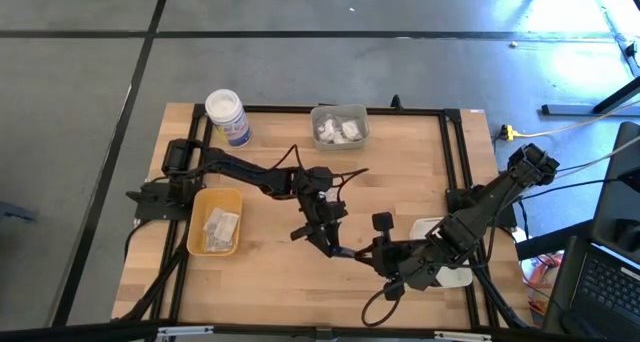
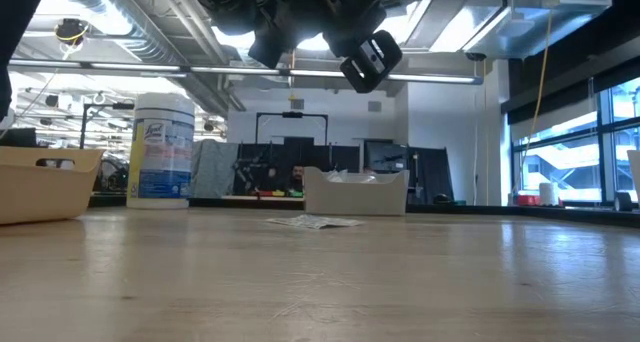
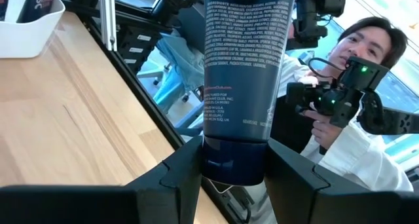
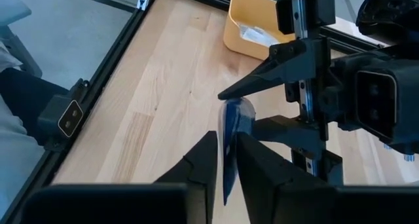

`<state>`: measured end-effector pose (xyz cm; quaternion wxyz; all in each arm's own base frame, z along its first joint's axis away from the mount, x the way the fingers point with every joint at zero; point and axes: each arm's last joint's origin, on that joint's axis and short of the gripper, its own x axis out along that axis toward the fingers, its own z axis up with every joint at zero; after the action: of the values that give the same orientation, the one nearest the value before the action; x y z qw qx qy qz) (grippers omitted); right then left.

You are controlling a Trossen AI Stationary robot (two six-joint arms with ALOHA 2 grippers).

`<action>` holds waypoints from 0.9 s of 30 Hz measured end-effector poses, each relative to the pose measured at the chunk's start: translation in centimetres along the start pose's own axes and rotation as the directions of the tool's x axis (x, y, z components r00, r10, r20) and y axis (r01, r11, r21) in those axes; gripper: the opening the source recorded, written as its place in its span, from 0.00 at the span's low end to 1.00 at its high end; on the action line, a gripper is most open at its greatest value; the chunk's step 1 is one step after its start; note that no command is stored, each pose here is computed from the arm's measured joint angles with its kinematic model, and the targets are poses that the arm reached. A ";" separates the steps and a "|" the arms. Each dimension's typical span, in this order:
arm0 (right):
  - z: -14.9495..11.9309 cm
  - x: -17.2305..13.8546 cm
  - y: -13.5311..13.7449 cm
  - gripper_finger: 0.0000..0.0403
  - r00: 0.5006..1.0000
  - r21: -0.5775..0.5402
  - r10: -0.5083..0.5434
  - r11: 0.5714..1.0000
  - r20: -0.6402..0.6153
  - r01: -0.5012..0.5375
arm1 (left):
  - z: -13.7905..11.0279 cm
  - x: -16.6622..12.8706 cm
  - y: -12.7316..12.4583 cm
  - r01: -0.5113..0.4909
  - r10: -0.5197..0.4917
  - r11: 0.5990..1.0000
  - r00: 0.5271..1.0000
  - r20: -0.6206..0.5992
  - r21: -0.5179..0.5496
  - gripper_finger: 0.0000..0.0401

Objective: Pick & Place Travel size toiletries
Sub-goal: Put the blue shaving cream into the white bin

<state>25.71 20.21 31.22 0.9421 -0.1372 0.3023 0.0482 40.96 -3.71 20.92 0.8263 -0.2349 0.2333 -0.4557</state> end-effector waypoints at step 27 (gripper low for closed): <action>0.0 0.0 0.1 0.01 1.000 -0.001 0.020 1.000 -0.005 -0.020 | 0.0 0.3 -0.2 0.003 -0.003 0.999 1.000 -0.002 0.044 0.39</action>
<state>25.69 20.26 31.19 0.9407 -0.1349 0.3058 0.0576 40.95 -4.03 20.94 0.8304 -0.2166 0.2236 -0.4621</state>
